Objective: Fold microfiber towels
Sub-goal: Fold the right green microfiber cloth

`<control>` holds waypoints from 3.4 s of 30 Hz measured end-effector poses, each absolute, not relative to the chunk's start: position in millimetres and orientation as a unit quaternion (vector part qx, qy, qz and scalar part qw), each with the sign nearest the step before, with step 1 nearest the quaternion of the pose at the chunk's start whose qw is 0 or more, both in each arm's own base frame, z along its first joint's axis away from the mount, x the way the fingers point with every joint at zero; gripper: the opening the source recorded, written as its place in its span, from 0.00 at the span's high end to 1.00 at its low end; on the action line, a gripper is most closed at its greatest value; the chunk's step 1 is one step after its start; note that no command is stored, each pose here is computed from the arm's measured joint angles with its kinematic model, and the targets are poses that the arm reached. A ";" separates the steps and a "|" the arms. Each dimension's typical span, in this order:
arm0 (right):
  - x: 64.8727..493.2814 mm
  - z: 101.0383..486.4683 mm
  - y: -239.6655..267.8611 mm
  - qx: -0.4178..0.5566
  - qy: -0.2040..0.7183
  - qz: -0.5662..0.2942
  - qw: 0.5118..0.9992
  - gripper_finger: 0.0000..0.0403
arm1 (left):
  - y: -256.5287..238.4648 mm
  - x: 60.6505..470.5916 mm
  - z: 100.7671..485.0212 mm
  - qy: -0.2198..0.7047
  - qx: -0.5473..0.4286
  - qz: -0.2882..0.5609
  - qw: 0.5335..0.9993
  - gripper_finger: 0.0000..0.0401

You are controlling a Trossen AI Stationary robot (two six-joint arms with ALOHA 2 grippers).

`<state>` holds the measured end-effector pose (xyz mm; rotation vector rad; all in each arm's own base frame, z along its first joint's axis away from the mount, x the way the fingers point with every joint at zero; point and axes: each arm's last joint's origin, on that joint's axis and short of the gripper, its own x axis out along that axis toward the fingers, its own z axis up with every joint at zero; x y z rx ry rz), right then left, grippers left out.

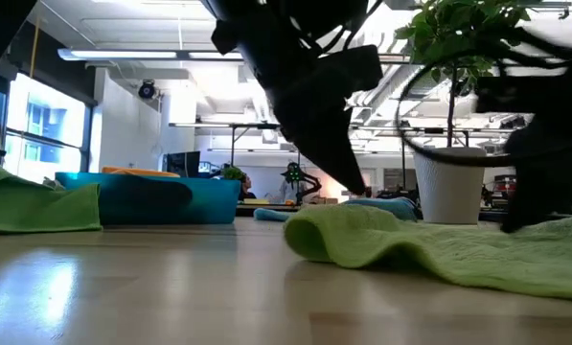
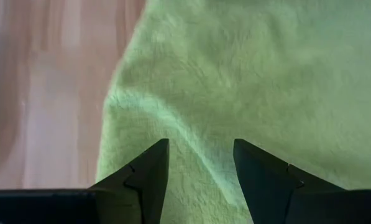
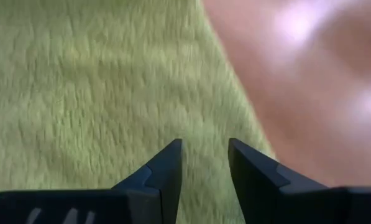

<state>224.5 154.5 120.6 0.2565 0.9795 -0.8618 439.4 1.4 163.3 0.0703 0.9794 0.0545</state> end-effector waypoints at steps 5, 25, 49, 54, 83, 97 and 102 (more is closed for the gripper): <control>244.9 121.6 128.5 0.010 0.475 -0.371 0.798 0.70 | 2.5 433.2 156.1 0.494 0.015 0.040 0.869 0.58; 254.1 158.3 159.6 0.233 0.504 -0.310 0.772 0.70 | 12.3 399.7 128.0 0.583 -0.014 0.109 0.805 0.58; 267.8 121.7 110.3 -0.019 0.577 -0.356 0.735 0.70 | -55.8 392.0 125.1 0.604 0.031 0.007 0.796 0.58; 266.0 138.9 107.1 0.002 0.569 -0.348 0.745 0.70 | -52.9 393.9 139.9 0.595 0.045 0.060 0.801 0.58; 210.7 144.3 199.2 0.007 0.541 0.053 0.839 0.70 | -153.5 398.7 202.9 0.446 -0.169 0.044 0.878 0.58; 196.6 132.3 210.8 -0.060 0.553 0.069 0.828 0.70 | -163.4 394.5 203.4 0.432 -0.169 0.071 0.883 0.58; 198.5 123.5 213.1 -0.063 0.562 0.067 0.822 0.70 | -162.6 394.8 203.7 0.431 -0.174 0.075 0.883 0.58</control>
